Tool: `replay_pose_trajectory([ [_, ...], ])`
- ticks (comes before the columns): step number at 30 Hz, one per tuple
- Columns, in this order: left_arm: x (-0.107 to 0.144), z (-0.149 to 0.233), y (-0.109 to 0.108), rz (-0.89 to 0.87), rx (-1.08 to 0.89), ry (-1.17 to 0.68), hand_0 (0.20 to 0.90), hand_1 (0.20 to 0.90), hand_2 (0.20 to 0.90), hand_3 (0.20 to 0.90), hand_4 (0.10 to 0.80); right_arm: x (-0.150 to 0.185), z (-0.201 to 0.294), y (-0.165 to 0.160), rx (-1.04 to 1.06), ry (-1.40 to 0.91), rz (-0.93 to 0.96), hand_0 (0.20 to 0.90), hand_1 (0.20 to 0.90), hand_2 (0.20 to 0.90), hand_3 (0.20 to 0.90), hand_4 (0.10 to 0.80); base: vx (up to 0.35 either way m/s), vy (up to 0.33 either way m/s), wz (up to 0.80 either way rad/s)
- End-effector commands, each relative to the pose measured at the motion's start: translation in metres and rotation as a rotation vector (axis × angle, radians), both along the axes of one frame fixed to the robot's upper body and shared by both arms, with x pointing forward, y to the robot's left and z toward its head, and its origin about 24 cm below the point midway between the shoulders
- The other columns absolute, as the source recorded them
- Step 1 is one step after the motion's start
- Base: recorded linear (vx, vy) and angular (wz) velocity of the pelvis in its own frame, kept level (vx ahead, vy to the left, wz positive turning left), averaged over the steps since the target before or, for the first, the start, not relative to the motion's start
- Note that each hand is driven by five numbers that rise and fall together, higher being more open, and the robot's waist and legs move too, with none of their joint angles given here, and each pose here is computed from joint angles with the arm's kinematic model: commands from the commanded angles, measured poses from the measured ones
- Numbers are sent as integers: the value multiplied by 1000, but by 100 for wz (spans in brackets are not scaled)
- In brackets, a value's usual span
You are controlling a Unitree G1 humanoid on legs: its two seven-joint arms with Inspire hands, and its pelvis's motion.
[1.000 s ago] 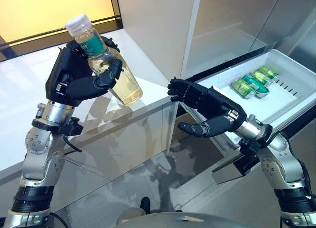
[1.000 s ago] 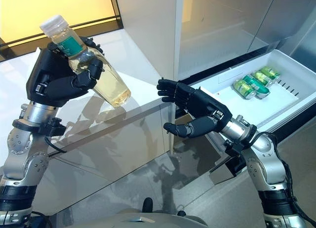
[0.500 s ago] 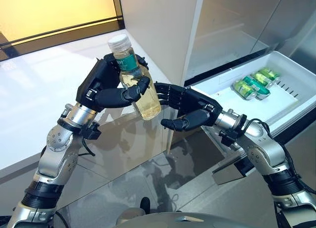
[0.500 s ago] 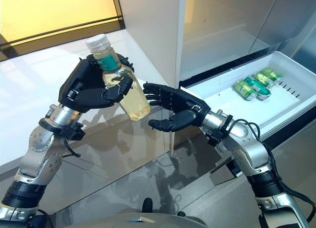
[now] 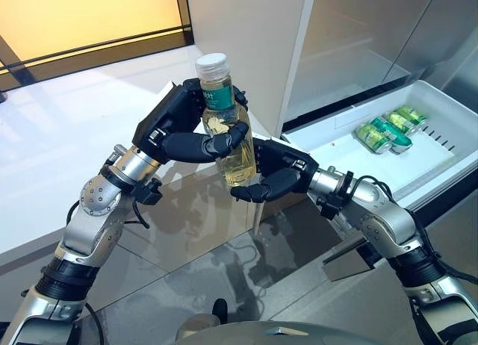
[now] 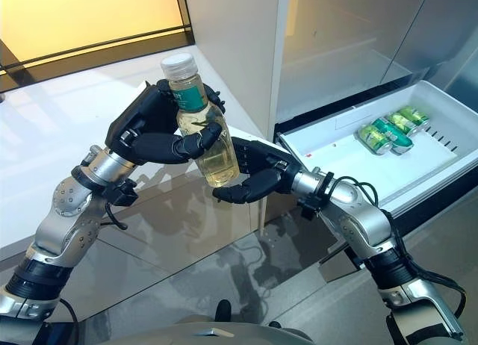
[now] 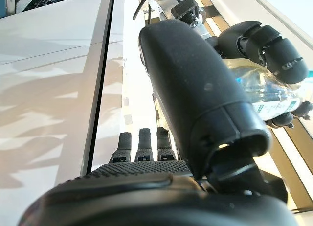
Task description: Put drinks into fridge and close the fridge
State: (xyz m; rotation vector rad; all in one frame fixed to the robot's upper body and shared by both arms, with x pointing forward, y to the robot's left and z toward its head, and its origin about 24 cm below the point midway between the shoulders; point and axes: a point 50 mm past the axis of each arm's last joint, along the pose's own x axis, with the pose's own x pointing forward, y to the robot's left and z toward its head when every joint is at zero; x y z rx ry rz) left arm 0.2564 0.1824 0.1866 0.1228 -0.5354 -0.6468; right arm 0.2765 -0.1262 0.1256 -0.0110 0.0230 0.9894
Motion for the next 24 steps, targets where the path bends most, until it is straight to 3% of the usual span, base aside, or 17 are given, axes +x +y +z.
replay_pose_trajectory([
  [1,-10,67,-20,-111,-62,-345,300,300,300,200,100,7,63,26,215,-200,102,900,900,900,900,800,0,0,0],
  [24,-9,64,-30,-193,-54,-300,300,300,300,200,100,4,85,42,289,-253,127,900,900,900,900,800,0,0,0],
])
